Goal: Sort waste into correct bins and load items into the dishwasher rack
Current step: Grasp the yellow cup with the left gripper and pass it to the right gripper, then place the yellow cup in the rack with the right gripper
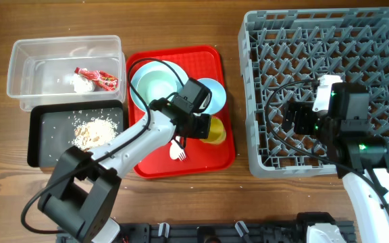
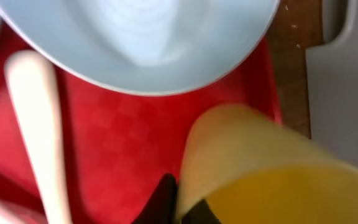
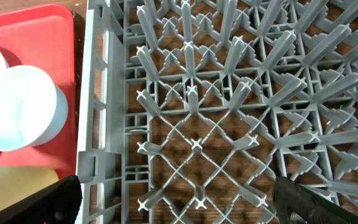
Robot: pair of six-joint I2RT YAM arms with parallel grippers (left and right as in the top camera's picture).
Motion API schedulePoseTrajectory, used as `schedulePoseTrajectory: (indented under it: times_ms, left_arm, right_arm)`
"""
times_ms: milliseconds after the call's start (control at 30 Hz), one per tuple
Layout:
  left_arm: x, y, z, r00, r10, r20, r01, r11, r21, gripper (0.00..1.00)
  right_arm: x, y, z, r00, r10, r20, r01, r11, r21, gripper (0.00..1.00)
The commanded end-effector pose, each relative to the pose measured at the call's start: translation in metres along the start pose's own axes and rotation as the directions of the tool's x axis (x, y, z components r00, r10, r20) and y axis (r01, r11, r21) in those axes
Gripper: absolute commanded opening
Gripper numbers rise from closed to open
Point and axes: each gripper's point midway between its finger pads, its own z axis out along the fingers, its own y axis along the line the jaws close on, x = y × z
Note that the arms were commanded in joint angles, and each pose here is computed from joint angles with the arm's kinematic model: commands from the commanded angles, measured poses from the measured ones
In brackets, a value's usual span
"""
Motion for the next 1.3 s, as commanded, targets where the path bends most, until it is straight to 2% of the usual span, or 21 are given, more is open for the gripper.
schedulePoseTrajectory:
  times_ms: [0,100,167,200,233,300,333,367,433,533,600,700,800,833,967,1067,1100,1133,1200,1233,1267]
  left_arm:
    - [-0.004,0.001,-0.008,1.0,-0.005,0.025,0.005,1.0,-0.005,0.04]
    - [-0.027,-0.021,-0.066,0.993,-0.055,0.109,0.027,0.97,0.243,0.04]
    - [-0.056,-0.022,-0.103,0.974,-0.163,0.158,0.078,0.895,0.439,0.04]
    - [-0.073,-0.026,-0.122,0.963,-0.222,0.151,0.096,0.81,0.578,0.04]
    - [-0.084,-0.037,-0.141,0.967,-0.21,0.144,0.05,0.712,0.7,0.04]
    - [-0.094,-0.051,-0.166,0.977,-0.181,0.115,0.004,0.553,0.833,0.04]
    - [-0.094,-0.057,-0.17,0.981,-0.172,0.089,0.012,0.512,0.859,0.04]
    - [-0.091,-0.065,-0.174,0.987,-0.148,0.059,0.019,0.474,0.88,0.04]
    - [-0.082,-0.076,-0.176,0.994,-0.102,0.044,0.006,0.448,0.894,0.04]
    - [-0.073,-0.089,-0.175,0.997,-0.069,0.017,0.015,0.435,0.9,0.04]
    - [-0.068,-0.098,-0.173,0.999,-0.05,-0.001,0.022,0.429,0.903,0.04]
    - [-0.064,-0.105,-0.172,0.999,-0.035,-0.006,0.02,0.427,0.904,0.04]
    - [-0.064,-0.105,-0.172,0.999,-0.035,-0.006,0.02,0.427,0.904,0.04]
    - [-0.064,-0.105,-0.172,0.999,-0.035,-0.005,0.02,0.427,0.904,0.04]
    - [-0.064,-0.105,-0.172,0.999,-0.035,-0.007,0.021,0.427,0.904,0.04]
    - [-0.063,-0.105,-0.172,0.999,-0.035,-0.01,0.024,0.426,0.904,0.04]
    - [-0.063,-0.105,-0.172,0.999,-0.035,-0.01,0.024,0.426,0.904,0.04]
    - [-0.063,-0.105,-0.172,0.999,-0.035,-0.009,0.023,0.427,0.904,0.1]
    - [-0.064,-0.104,-0.172,0.999,-0.02,0.027,-0.015,0.429,0.903,0.44]
    - [-0.066,-0.101,-0.168,0.997,-0.009,0.083,-0.07,0.447,0.892,0.56]
    - [-0.072,-0.091,-0.156,0.993,-0.046,0.107,-0.069,0.513,0.856,0.61]
  right_arm:
    - [-0.007,0.003,-0.004,1.0,-0.007,0.017,0.007,1.0,-0.008,1.0]
    - [-0.008,0.003,-0.004,0.999,0.029,0.02,-0.029,1.0,-0.011,1.0]
    - [-0.017,0.034,-0.007,0.998,0.05,0.041,-0.041,0.98,-0.192,1.0]
    - [-0.021,0.073,-0.017,0.996,-0.039,0.078,0.068,0.909,-0.411,1.0]
    - [-0.02,0.097,-0.028,0.99,-0.088,0.107,0.133,0.826,-0.547,1.0]
    - [-0.011,0.141,-0.057,0.968,-0.17,0.183,0.248,0.56,-0.791,1.0]
    - [-0.008,0.149,-0.062,0.966,-0.173,0.192,0.253,0.482,-0.839,1.0]
    - [-0.007,0.152,-0.06,0.968,-0.172,0.183,0.242,0.441,-0.864,1.0]
    - [-0.009,0.156,-0.055,0.971,-0.162,0.177,0.228,0.393,-0.891,1.0]
    - [-0.025,0.168,-0.073,0.945,-0.129,0.3,0.321,0.203,-0.925,1.0]
    - [-0.032,0.169,-0.074,0.947,-0.115,0.301,0.319,0.19,-0.928,1.0]
    - [-0.037,0.172,-0.09,0.927,-0.104,0.36,0.37,0.101,-0.924,1.0]
    - [-0.039,0.173,-0.092,0.93,-0.101,0.353,0.362,0.097,-0.927,0.94]
    - [-0.039,0.172,-0.092,0.93,-0.101,0.353,0.363,0.098,-0.927,0.87]
    - [-0.04,0.173,-0.091,0.925,-0.102,0.367,0.377,0.099,-0.921,0.72]
    - [-0.043,0.172,-0.084,0.929,-0.102,0.356,0.368,0.15,-0.918,0.6]
    - [-0.046,0.17,-0.076,0.934,-0.1,0.343,0.357,0.196,-0.913,0.57]
    - [-0.047,0.169,-0.072,0.934,-0.101,0.343,0.357,0.222,-0.907,0.54]
    - [-0.052,0.165,-0.059,0.945,-0.093,0.313,0.326,0.303,-0.896,0.52]
    - [-0.054,0.161,-0.047,0.954,-0.086,0.287,0.298,0.378,-0.877,0.49]
    - [-0.056,0.153,-0.031,0.962,-0.083,0.26,0.267,0.469,-0.842,0.47]
